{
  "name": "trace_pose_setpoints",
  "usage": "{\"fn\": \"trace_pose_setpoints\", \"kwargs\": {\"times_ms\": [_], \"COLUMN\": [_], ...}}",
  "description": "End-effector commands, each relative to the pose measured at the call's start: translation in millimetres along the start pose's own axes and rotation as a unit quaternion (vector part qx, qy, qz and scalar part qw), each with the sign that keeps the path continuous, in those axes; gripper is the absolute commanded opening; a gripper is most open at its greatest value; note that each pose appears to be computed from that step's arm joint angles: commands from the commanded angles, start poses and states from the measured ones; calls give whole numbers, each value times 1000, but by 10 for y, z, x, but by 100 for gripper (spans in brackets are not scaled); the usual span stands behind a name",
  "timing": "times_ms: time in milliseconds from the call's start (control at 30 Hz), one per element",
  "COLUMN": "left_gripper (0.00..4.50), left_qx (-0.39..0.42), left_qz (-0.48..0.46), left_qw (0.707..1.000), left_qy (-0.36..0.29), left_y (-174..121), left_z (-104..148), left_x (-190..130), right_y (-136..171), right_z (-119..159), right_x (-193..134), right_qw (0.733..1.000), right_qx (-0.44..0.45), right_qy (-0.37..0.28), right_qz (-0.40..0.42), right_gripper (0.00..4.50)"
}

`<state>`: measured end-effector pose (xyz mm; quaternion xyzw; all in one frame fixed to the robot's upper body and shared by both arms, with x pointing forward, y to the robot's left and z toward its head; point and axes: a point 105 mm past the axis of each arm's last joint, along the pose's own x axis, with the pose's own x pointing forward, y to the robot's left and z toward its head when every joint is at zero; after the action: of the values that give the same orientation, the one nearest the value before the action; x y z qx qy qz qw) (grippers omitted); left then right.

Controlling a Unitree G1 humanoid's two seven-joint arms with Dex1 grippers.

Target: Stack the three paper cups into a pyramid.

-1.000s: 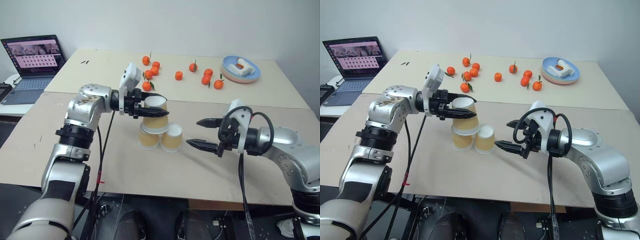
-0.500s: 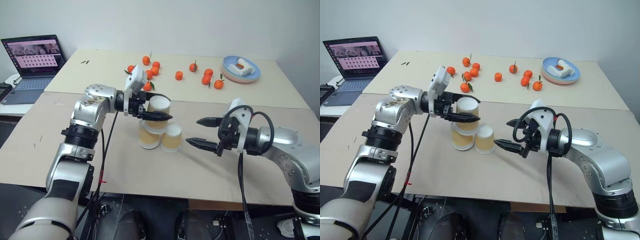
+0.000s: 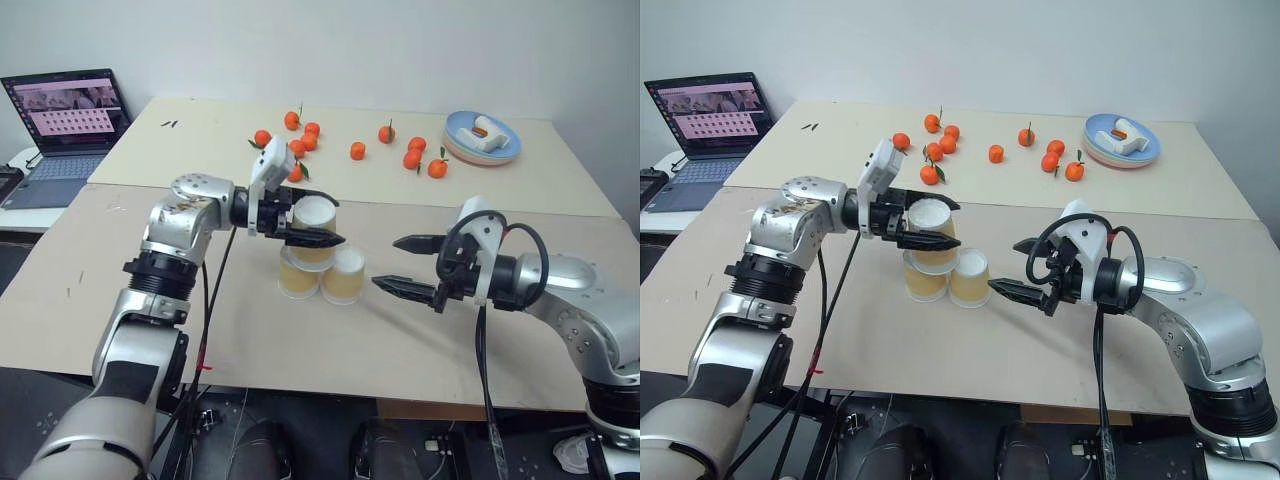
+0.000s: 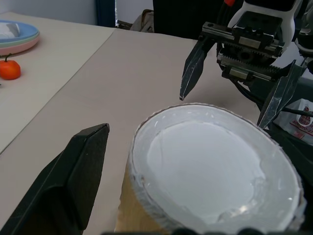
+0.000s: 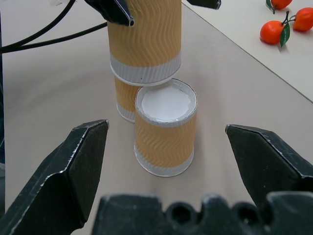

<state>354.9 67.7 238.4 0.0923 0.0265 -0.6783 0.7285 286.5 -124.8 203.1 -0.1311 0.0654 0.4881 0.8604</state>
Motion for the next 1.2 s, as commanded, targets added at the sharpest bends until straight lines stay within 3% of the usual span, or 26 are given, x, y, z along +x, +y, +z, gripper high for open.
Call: {"fn": "trace_pose_setpoints", "kwargs": {"times_ms": [33, 267, 400, 533, 633, 733, 800, 1000, 1133, 1200], "left_gripper": [444, 444, 444, 444, 444, 444, 444, 444, 444, 444], "left_qx": [43, 22, 6, -16, -54, -70, -83, -116, -105, -107], "left_qz": [-1, 28, 101, 202, 438, 555, 613, 778, 831, 843], "left_qw": [998, 995, 985, 961, 879, 816, 775, 612, 541, 522], "left_qy": [-41, -95, -143, -187, -182, -147, -129, -85, -68, -78], "left_y": [-45, -11, 107, 223, 543, 534, 465, 136, -41, -92], "left_z": [418, 698, 857, 845, 429, 27, -221, -971, -1187, -1248], "left_x": [-106, -241, -497, -830, -1456, -1818, -2017, -2602, -2806, -2842], "right_y": [-29, -47, -52, -57, -236, -525, -754, -1286, -1465, -1504], "right_z": [101, 83, 88, 76, -26, -190, -315, -612, -588, -586], "right_x": [-34, -16, -11, -42, -180, -270, -328, -382, -366, -347], "right_qw": [1000, 1000, 1000, 1000, 998, 991, 979, 927, 897, 885], "right_qx": [-20, -18, -20, -18, -1, 3, 2, 1, 23, 27], "right_qy": [-16, -16, -17, -16, -5, 25, 49, 85, 36, 19], "right_qz": [-8, -5, -6, -9, -55, -135, -200, -365, -440, -465], "right_gripper": [450, 450, 450, 450, 450, 450, 450, 450, 450, 450]}}
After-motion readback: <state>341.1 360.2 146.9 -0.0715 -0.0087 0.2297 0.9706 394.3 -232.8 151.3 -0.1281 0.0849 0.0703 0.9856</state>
